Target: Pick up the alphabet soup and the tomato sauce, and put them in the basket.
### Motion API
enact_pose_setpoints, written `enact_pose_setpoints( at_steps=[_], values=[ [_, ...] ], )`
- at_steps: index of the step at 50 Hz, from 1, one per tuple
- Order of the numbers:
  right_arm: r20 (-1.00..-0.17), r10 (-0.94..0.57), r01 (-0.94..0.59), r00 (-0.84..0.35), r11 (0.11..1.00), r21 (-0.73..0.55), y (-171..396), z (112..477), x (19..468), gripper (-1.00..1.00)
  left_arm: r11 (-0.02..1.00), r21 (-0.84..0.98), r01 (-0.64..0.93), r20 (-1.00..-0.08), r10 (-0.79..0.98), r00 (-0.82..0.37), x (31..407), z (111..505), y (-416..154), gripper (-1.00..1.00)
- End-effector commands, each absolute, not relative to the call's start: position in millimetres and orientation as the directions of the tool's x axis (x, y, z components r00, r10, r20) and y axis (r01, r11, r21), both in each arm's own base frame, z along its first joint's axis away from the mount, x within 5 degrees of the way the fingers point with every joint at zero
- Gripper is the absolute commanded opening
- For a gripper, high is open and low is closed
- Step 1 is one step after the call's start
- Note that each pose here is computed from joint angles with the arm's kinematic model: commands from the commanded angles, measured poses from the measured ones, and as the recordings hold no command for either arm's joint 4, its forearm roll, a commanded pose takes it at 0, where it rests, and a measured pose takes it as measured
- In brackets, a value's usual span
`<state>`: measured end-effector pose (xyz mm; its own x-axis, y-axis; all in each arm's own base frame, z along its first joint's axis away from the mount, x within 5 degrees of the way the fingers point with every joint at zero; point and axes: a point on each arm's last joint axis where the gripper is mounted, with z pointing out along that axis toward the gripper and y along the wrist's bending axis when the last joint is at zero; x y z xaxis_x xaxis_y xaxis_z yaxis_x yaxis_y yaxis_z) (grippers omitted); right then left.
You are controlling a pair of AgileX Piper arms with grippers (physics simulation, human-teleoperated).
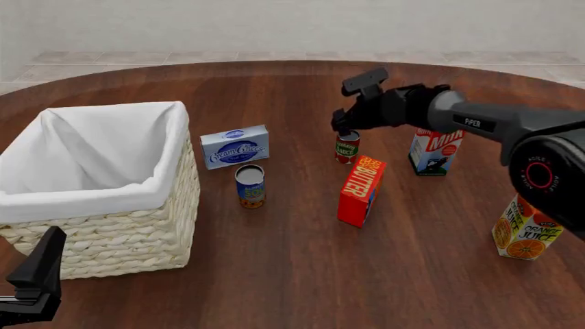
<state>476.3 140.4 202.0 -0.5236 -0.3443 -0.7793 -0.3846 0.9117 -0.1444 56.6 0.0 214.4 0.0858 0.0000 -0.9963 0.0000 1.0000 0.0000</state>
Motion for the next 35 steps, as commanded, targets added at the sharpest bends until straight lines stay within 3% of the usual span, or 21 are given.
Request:
enact_pose_setpoints(
  at_steps=[1,35],
  values=[
    [-0.772,-0.346,-0.384,-0.533,0.912,-0.144,139,196,479,1.00,1.000,0.000,0.000,-0.996,0.000,0.086,57,214,0,1.00],
    [-0.744,-0.369,-0.396,-0.556,0.905,-0.153,138,175,480,1.00,1.000,0.000,0.000,-0.996,0.000,0.086,57,214,0,1.00]
  ],
)
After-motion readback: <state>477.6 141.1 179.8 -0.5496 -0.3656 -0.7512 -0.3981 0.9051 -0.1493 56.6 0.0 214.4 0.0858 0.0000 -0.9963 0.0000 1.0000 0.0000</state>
